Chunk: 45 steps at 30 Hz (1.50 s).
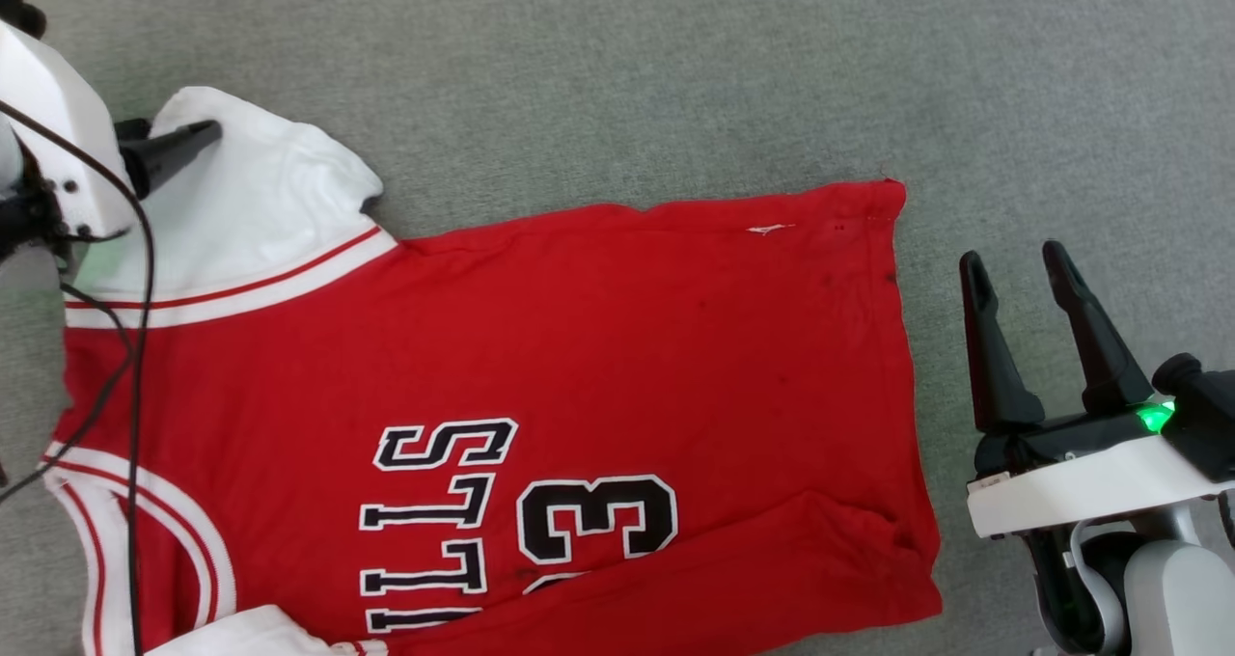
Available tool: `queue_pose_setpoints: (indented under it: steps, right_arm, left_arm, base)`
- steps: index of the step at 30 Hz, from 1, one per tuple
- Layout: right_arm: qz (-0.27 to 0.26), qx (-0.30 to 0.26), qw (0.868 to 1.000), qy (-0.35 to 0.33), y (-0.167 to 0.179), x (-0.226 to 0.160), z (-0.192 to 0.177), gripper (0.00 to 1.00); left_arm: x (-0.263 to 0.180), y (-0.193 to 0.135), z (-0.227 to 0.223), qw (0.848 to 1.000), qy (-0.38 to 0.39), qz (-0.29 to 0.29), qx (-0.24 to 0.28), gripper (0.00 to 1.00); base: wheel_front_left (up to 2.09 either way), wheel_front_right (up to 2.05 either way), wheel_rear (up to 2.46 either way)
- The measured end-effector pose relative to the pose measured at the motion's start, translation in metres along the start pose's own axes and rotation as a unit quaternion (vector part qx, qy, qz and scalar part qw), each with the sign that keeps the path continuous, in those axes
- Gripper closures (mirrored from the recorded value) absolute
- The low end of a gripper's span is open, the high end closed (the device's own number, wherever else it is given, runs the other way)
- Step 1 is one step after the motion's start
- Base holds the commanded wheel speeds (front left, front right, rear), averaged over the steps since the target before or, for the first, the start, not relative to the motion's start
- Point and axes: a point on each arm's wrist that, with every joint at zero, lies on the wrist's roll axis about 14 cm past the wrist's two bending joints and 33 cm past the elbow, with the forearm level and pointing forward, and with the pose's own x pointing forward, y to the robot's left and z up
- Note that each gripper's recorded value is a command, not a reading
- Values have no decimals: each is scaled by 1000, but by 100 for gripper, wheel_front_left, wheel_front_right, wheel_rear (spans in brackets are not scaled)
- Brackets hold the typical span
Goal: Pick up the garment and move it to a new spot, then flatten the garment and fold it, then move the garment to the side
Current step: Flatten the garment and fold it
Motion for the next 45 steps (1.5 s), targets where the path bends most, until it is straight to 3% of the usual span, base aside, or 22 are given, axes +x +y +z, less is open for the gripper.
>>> queue_pose_setpoints:
  steps: [3,4,5,6,17,24,30,36,42,43,45]
  right_arm:
    - [-6,3,1000,9,-4,-1,-7,0]
    - [-8,3,1000,11,-5,-2,-9,0]
    - [-10,3,1000,11,-6,-2,-10,0]
    - [-13,5,1000,12,-8,-2,-10,0]
    - [-23,41,998,41,-14,1,-23,0]
    - [-21,71,989,128,-14,17,-48,0]
    - [20,51,979,198,3,41,-46,0]
    - [58,13,954,295,21,54,-55,0]
    - [70,-3,912,403,29,50,-84,0]
    - [70,-2,906,417,30,49,-87,8]
    - [69,-5,895,441,30,47,-94,86]
  left_arm:
    - [10,4,-9,999,35,2,-1,0]
    - [12,4,-12,999,48,1,-1,27]
    - [14,4,-14,998,59,1,0,67]
    - [15,4,-17,998,69,0,-3,100]
    - [15,4,-20,998,61,5,-13,100]
    - [0,-8,-8,1000,14,11,11,100]
    - [-28,-22,13,998,-43,3,37,100]
    - [-57,-27,23,995,-87,2,52,100]
    - [-74,-30,24,992,-111,-3,62,100]
    - [-76,-30,24,992,-114,-3,62,100]
    - [-79,-29,21,991,-115,-1,65,100]
  base:
    - [0,0,0]
    - [0,0,0]
    - [0,0,0]
    - [0,0,0]
    - [0,0,0]
    - [0,0,0]
    - [0,0,0]
    - [0,0,0]
    - [0,0,0]
    - [0,0,0]
    - [0,0,0]
